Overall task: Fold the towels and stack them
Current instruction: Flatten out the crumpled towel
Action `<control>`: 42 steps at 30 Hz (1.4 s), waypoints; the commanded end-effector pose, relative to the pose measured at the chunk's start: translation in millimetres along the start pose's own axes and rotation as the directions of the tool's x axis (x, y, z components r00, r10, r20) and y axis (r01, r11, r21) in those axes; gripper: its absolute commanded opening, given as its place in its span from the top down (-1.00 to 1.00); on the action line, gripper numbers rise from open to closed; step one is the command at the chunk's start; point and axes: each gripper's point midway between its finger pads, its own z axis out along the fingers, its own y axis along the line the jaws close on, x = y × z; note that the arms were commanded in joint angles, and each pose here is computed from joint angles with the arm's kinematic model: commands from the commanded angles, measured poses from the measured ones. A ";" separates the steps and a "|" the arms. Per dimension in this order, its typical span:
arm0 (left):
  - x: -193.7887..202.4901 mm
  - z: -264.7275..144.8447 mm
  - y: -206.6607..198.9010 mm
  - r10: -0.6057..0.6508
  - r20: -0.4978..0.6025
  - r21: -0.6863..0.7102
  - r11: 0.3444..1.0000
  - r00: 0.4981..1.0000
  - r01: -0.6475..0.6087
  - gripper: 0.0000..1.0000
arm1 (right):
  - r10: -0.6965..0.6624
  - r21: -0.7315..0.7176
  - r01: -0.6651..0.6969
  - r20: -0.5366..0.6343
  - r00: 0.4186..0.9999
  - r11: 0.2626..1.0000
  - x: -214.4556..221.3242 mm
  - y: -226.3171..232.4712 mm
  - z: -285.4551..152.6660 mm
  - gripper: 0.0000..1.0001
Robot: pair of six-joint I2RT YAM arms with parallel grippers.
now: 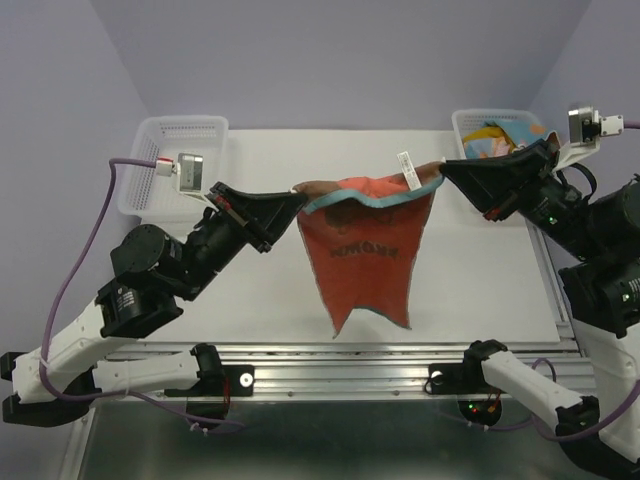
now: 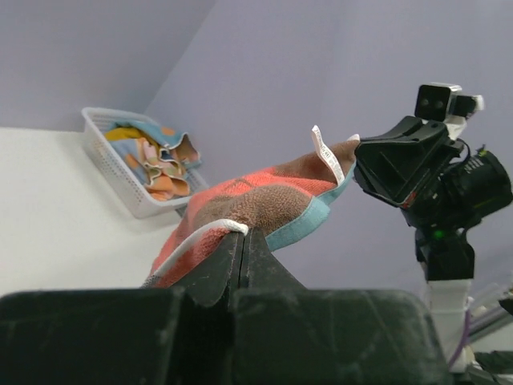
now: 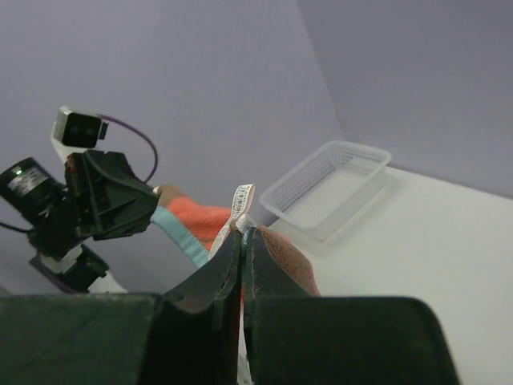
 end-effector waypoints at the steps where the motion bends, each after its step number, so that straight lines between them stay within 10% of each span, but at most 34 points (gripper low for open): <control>1: -10.4 -15.3 -33.4 -0.048 0.006 0.185 0.982 0.999 0.046 1.00 | 0.010 -0.186 -0.009 0.005 1.000 0.983 -11.8 50.8 -22.2 0.99; 21: -1.6 -25.8 -4.2 -0.100 0.043 0.114 0.989 0.994 0.094 1.00 | 0.044 -0.030 -0.044 -0.016 0.999 0.999 30.5 -2.2 -14.8 0.99; 33: 5.1 15.9 121.4 0.114 0.198 -0.406 0.913 0.973 -0.025 1.00 | 0.039 0.384 -0.030 -0.017 0.999 0.923 102.0 -159.0 44.0 0.99; 42: 8.3 89.1 263.9 0.138 0.062 -0.426 0.899 0.989 -0.099 1.00 | -0.076 0.574 0.108 -0.079 0.994 0.812 148.8 -277.3 98.3 0.99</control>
